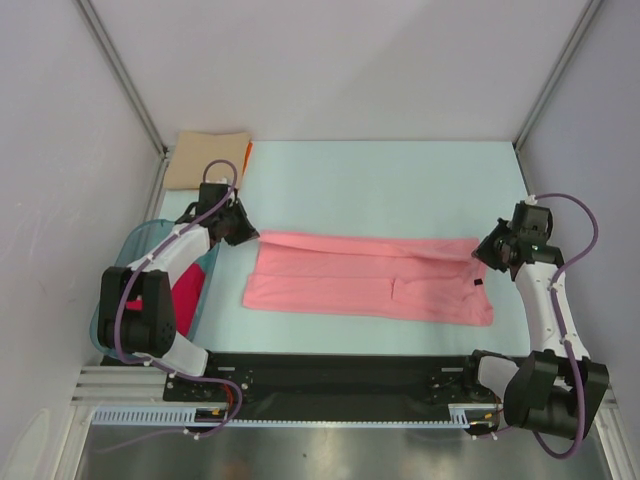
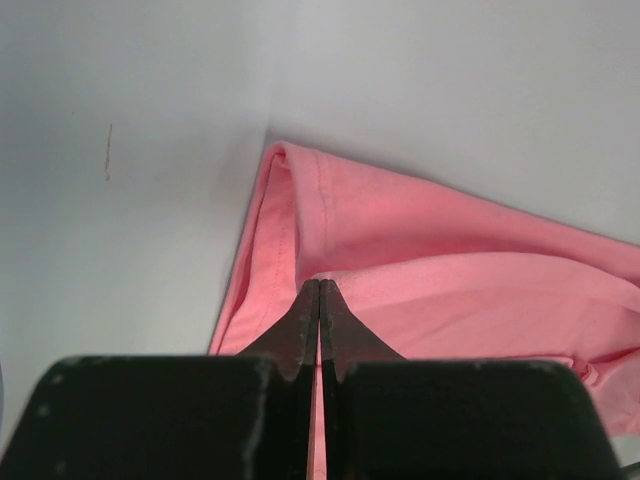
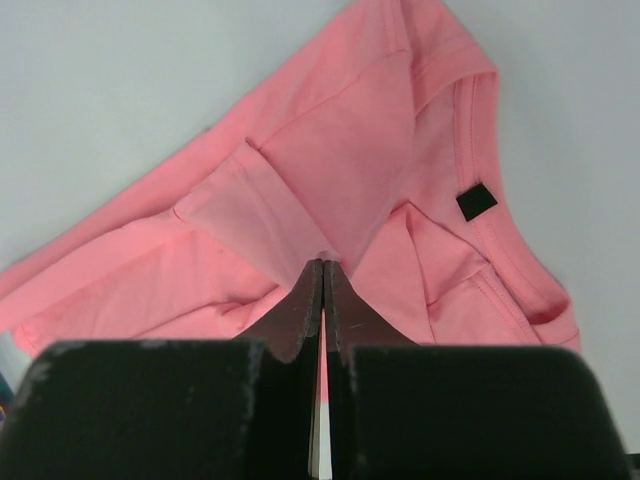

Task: Fold and stack the t-shirts
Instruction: Fold the tshirt

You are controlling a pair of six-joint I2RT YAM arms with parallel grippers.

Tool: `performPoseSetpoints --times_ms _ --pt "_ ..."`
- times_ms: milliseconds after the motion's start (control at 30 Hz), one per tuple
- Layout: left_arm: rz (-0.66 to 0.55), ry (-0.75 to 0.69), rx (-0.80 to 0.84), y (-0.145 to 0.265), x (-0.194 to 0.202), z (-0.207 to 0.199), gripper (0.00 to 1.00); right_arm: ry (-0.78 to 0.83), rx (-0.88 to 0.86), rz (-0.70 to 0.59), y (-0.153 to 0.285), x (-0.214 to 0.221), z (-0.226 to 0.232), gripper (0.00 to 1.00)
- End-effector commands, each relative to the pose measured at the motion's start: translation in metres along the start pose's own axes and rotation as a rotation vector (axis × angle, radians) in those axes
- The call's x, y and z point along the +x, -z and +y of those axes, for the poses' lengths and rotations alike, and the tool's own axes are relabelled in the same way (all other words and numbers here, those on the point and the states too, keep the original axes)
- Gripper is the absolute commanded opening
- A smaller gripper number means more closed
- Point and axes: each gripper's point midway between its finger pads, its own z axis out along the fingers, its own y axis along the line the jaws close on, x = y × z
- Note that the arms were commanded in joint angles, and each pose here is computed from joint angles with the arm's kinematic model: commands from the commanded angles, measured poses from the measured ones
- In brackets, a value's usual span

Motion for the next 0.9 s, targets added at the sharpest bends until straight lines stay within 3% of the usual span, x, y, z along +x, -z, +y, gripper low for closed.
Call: performPoseSetpoints --times_ms 0,867 --pt "-0.028 -0.019 -0.001 0.005 -0.003 0.004 0.0 -0.01 0.024 -0.022 0.005 -0.002 -0.002 0.0" --pt "-0.009 0.001 -0.09 0.003 0.014 0.028 0.0 -0.015 0.11 0.017 -0.002 0.013 -0.029 0.0"
